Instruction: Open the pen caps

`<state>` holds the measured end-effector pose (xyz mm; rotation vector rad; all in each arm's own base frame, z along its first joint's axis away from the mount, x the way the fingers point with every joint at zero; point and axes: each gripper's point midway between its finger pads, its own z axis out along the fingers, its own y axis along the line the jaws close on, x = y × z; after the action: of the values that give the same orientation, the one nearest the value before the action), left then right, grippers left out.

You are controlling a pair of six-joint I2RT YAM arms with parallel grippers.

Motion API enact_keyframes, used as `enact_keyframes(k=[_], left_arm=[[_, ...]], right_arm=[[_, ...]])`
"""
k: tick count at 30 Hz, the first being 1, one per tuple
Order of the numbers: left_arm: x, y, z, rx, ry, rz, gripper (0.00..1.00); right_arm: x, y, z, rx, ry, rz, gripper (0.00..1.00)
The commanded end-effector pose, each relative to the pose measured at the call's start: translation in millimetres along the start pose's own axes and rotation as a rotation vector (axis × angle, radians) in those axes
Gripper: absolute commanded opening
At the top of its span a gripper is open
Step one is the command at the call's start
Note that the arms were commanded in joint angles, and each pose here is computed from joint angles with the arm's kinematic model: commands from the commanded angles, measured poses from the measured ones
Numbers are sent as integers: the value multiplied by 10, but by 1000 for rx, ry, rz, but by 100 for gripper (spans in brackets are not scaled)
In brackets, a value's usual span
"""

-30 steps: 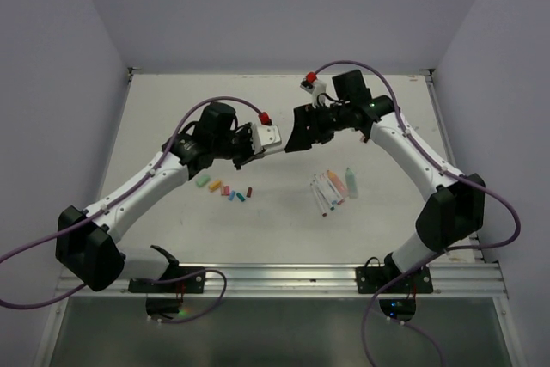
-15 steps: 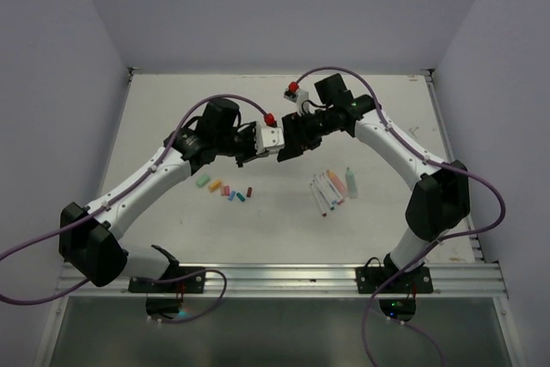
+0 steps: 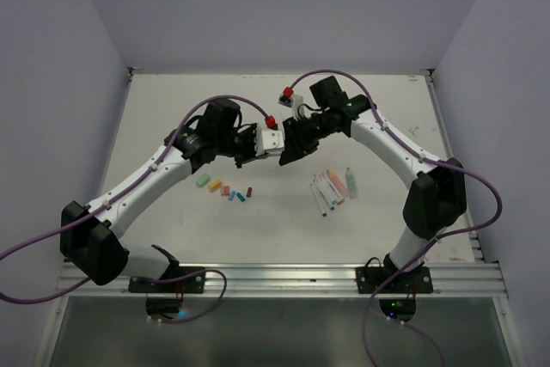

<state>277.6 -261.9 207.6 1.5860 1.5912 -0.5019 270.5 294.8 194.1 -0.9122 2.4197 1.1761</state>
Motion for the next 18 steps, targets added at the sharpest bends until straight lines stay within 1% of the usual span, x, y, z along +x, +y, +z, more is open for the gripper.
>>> enact_keyframes(k=[1, 2, 4, 5, 6, 9, 10, 11, 13, 14, 15, 16, 17, 18], left_arm=[[-196, 57, -53, -11, -43, 49, 0], [-182, 63, -57, -18, -38, 45, 0], [-186, 92, -51, -35, -41, 37, 4], [-185, 109, -57, -49, -39, 21, 7], [-195, 142, -53, -67, -48, 19, 14], [-219, 243, -72, -138, -66, -14, 25], [-222, 276, -77, -161, -69, -36, 28], [-212, 327, -109, -206, -64, -88, 30], [-274, 466, -153, -285, -92, -145, 35], [-255, 550, -190, -352, -92, -243, 41], [-282, 648, -232, -400, -110, -289, 52], [-271, 712, -268, -439, -116, -343, 59], [-246, 794, -329, -506, -130, -462, 66], [-261, 865, -390, -543, -153, -528, 79]], right_arm=[[-60, 164, -48, -49, -6, -32, 25], [-59, 175, -56, -49, -8, -39, 13], [-49, 167, -69, -40, -15, -42, 0], [-61, 164, -74, -36, -25, -53, 0], [-69, 169, -93, -29, -35, -61, 0], [-44, 147, -110, -6, -50, -68, 0], [2, 108, -95, 11, -44, -62, 0], [-9, 81, -103, 27, -58, -69, 0], [42, 59, -128, 53, -77, -76, 0], [-11, 27, -144, 80, -113, -91, 0], [-20, 15, -154, 92, -132, -96, 0], [-43, 27, -184, 103, -180, -124, 0], [-65, 10, -204, 124, -214, -115, 0], [42, -60, -159, 136, -219, -99, 0]])
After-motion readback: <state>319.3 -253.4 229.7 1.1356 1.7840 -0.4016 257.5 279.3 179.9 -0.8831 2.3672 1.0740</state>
